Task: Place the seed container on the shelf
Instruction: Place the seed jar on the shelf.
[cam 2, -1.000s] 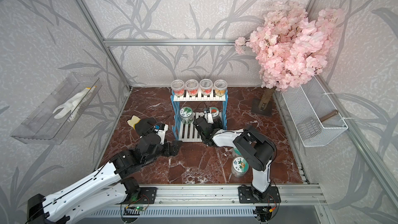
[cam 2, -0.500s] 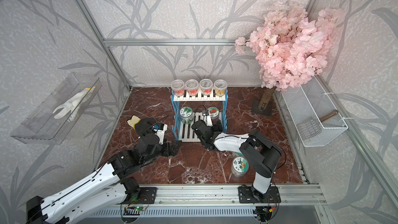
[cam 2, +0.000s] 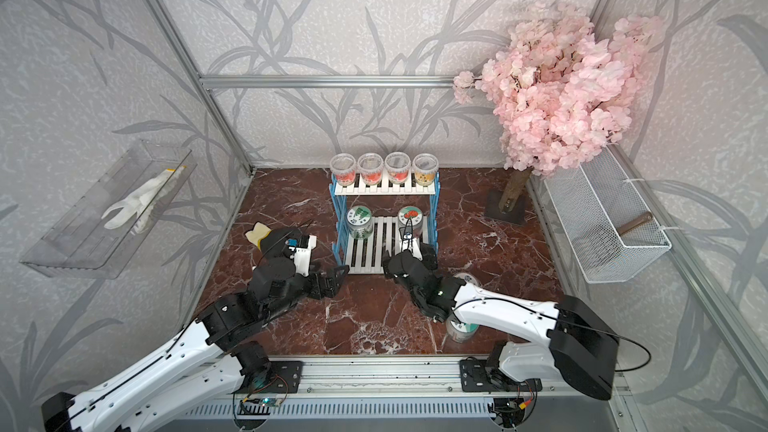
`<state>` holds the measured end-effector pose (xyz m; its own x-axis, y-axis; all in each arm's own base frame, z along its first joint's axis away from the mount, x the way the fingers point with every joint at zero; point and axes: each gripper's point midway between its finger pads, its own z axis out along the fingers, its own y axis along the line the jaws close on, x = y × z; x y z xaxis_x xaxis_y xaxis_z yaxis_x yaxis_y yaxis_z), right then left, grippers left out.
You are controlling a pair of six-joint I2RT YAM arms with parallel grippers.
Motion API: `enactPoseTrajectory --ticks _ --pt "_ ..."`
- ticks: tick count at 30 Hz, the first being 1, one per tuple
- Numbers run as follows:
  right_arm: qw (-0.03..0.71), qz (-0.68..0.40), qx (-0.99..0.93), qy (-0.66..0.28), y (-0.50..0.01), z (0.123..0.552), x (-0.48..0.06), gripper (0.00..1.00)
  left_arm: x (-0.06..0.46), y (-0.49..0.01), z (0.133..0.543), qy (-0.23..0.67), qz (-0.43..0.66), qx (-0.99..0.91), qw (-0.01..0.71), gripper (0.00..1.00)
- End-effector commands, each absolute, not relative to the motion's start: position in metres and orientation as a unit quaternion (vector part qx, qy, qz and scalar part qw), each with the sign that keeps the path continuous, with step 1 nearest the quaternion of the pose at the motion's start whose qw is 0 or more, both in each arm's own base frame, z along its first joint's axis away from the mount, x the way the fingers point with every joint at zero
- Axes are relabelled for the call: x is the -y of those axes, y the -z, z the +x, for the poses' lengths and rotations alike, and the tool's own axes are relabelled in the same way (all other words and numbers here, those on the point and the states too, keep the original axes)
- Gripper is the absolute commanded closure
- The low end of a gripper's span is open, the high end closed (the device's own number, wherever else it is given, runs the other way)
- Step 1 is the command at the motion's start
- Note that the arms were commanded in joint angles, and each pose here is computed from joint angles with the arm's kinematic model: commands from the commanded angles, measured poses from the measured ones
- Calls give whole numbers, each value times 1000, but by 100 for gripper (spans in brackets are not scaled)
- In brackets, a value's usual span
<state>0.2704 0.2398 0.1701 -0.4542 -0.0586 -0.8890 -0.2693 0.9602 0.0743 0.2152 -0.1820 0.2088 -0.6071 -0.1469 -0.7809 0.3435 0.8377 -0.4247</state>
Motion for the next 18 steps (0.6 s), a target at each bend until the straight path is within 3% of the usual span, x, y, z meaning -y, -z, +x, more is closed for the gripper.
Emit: enactPoseTrajectory --ticks 1,10,18 --pt "474 -113 -857 -167 -176 240 -235 1 199 -234 212 330 93 -821 457 0" --pt "464 -57 -872 -143 -213 202 -146 2 265 -237 202 417 185 -806 378 0" --pt "314 49 -944 -91 -184 173 -94 6 313 -214 199 361 260 -826 346 0"
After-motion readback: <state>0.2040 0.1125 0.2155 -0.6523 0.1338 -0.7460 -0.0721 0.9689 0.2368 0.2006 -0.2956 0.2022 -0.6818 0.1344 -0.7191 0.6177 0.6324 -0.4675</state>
